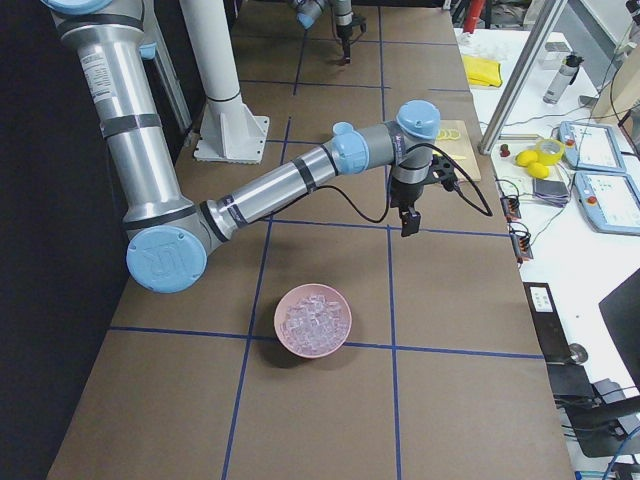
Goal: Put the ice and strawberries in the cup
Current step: 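Lower the left gripper and close it on the red strawberry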
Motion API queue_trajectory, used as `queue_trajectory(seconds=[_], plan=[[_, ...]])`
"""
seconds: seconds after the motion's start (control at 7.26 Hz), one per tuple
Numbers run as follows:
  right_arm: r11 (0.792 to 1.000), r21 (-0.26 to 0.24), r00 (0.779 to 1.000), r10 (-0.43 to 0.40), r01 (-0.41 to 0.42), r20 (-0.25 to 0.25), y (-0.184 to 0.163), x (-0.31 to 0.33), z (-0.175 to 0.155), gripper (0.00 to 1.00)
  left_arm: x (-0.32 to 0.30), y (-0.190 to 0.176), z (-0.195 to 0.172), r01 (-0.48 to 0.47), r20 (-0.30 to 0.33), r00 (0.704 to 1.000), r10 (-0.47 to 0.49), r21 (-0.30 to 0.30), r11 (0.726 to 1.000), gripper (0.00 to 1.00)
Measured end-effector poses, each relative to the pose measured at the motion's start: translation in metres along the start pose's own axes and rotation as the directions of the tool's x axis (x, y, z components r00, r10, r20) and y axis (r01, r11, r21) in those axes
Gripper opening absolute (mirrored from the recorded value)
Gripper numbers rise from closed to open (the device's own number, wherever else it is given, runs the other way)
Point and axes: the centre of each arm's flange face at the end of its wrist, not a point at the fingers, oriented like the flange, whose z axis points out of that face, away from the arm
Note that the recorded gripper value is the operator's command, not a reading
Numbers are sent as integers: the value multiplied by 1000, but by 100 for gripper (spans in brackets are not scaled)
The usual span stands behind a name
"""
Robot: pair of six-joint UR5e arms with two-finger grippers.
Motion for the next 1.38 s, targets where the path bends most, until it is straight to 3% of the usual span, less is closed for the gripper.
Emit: queue_trajectory(seconds=[0.28,0.41,0.69,0.83,1.1,1.38], plan=[[1000,-1,1000,1,-1,0,0,0,0,99,2,2,1,-2,-1,1000,2,-5,1000,61],[1000,-1,1000,2,-2,0,0,0,0,99,2,3,2,-2,-2,1000,2,-7,1000,39],[1000,-1,1000,4,-4,0,1,1,1,99,3,3,2,-1,-2,1000,1,-9,1000,7],[1000,-2,1000,5,-5,0,1,1,1,99,3,4,2,-1,-2,1000,1,-9,1000,0],[1000,-3,1000,6,-6,0,1,1,1,99,10,6,-10,-4,-30,1000,3,-32,999,0],[1000,-5,1000,6,-6,-1,2,2,2,99,33,3,-46,7,-74,997,-12,-71,997,0]])
